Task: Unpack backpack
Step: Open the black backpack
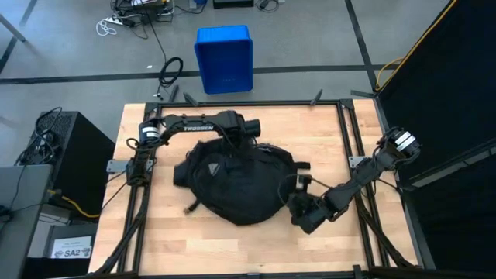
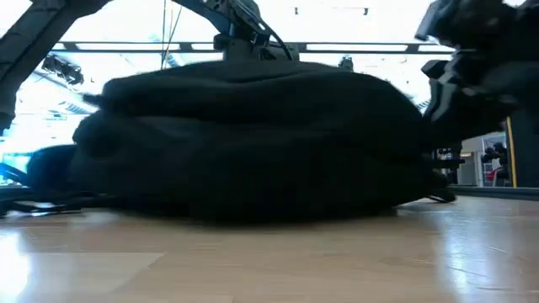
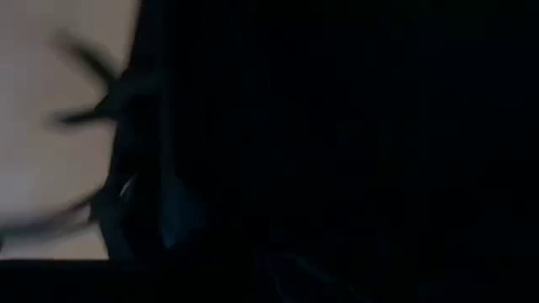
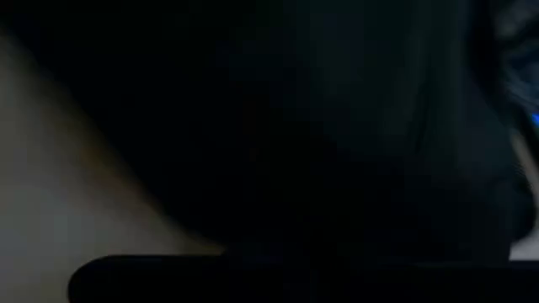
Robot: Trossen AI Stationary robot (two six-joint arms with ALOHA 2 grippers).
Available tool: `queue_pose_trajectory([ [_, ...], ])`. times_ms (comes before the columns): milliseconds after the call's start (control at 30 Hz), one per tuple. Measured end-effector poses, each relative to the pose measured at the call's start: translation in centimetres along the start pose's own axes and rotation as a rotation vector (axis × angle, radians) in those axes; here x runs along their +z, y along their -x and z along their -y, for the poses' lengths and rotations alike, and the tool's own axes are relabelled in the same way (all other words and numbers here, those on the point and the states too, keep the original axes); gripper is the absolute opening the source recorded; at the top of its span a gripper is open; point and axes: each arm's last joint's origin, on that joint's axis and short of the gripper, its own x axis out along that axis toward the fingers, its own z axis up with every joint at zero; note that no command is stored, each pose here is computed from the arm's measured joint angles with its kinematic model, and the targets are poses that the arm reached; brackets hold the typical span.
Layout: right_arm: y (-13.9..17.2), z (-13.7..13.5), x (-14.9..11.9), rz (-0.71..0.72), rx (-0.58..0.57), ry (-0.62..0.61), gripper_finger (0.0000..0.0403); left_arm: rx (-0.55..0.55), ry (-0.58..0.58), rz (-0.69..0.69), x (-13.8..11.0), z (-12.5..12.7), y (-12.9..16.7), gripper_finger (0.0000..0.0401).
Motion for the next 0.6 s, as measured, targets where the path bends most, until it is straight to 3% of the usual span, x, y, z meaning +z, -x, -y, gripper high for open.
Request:
queue_pose_trajectory([
  [133, -1.0, 2.5, 1.0, -0.006, -0.085, -0.063, 0.0000, -0.081, -0.063, -0.005, 0.0, 2.6, -0.2, 0.0139],
  [300, -1.5, 5.7, 2.3, -0.007, -0.143, -0.080, 0.0000, -0.092, -0.150, -0.005, 0.0, 4.7, -0.4, 0.0132],
  [500, 0.8, 8.6, 3.3, 0.057, -0.126, -0.122, 0.0000, 0.002, -0.174, -0.052, -0.9, 5.7, 1.9, 0.0131],
  [600, 3.0, 9.7, 3.5, 0.119, -0.095, -0.164, 0.0000, 0.053, -0.169, 0.006, -1.4, 5.7, 4.5, 0.0131],
])
